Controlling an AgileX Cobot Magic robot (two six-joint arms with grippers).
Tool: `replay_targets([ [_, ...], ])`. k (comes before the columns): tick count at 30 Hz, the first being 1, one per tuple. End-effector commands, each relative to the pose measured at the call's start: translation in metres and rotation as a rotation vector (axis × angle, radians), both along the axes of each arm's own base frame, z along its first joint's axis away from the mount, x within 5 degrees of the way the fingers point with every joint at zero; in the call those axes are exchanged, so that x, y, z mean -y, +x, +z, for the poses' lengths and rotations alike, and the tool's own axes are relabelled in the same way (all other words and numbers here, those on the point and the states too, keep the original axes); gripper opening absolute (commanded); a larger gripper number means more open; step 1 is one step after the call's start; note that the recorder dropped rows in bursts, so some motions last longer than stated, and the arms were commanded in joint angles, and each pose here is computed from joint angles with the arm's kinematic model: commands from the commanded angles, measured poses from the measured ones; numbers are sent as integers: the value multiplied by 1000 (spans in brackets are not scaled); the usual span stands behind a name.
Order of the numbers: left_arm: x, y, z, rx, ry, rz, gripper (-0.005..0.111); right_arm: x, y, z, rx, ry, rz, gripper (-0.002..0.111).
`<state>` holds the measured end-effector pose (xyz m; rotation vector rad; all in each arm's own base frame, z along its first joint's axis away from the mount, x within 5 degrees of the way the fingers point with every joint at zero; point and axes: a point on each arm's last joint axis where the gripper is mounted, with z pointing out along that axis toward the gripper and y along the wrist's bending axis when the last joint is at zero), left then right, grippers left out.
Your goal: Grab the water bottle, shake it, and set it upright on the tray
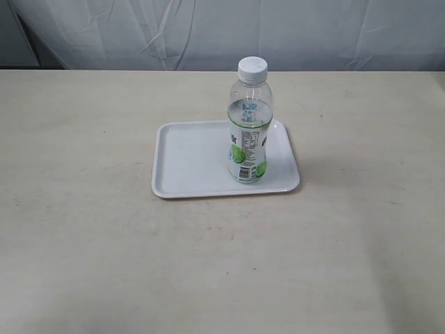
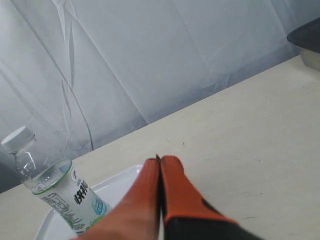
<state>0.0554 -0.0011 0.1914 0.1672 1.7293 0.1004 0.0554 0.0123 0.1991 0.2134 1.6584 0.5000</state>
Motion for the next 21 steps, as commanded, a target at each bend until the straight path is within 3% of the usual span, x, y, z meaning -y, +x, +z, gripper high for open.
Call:
replay_targets([
  [1,0,0,0,14,-4,-1,0,1,0,1,21,-9,-6,0],
  [21,0,0,0,14,-4,-1,0,1,0,1,27,-8,-7,0],
])
